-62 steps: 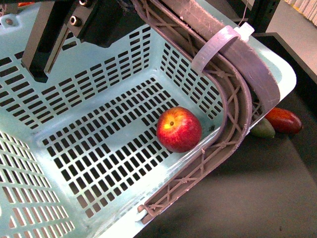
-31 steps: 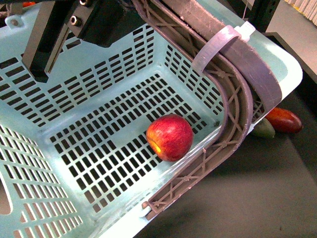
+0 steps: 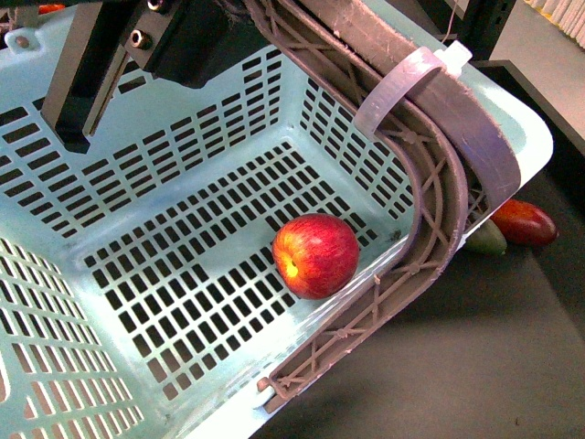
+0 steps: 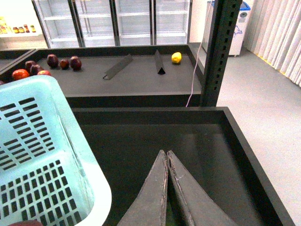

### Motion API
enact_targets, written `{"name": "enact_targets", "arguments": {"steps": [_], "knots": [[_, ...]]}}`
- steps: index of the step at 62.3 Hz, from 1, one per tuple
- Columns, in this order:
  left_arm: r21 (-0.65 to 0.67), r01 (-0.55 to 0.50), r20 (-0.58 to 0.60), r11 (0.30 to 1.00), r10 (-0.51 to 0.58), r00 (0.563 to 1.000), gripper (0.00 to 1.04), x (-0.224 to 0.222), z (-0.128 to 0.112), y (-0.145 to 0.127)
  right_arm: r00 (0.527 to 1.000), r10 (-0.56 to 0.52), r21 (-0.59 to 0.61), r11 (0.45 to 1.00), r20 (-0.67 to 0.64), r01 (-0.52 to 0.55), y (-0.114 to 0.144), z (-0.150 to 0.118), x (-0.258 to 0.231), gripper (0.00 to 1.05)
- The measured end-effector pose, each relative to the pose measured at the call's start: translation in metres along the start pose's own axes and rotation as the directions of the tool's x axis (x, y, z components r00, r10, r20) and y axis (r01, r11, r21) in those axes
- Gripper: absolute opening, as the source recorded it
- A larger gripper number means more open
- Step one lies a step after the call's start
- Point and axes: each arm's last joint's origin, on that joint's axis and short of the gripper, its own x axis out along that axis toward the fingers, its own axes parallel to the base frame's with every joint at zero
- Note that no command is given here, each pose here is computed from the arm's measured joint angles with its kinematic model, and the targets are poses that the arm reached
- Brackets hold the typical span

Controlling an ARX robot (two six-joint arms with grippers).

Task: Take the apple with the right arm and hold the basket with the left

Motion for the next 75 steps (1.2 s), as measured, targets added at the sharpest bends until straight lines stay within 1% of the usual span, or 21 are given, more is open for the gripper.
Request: {"name": "enact_targets", "arguments": {"steps": [35, 75], "knots": [[0.0, 0.0, 0.001, 1.0, 0.0, 1.0, 0.16, 0.0, 0.0, 0.0, 1.0, -0.001, 0.0, 1.0, 0.013, 0.001, 0.0, -0.018, -0.027, 0.02], [0.0, 0.0, 0.001, 1.0, 0.0, 1.0, 0.16, 0.0, 0.0, 0.0, 1.0, 0.001, -0.001, 1.0, 0.026, 0.0, 0.0, -0.016, -0.044, 0.02]]}}
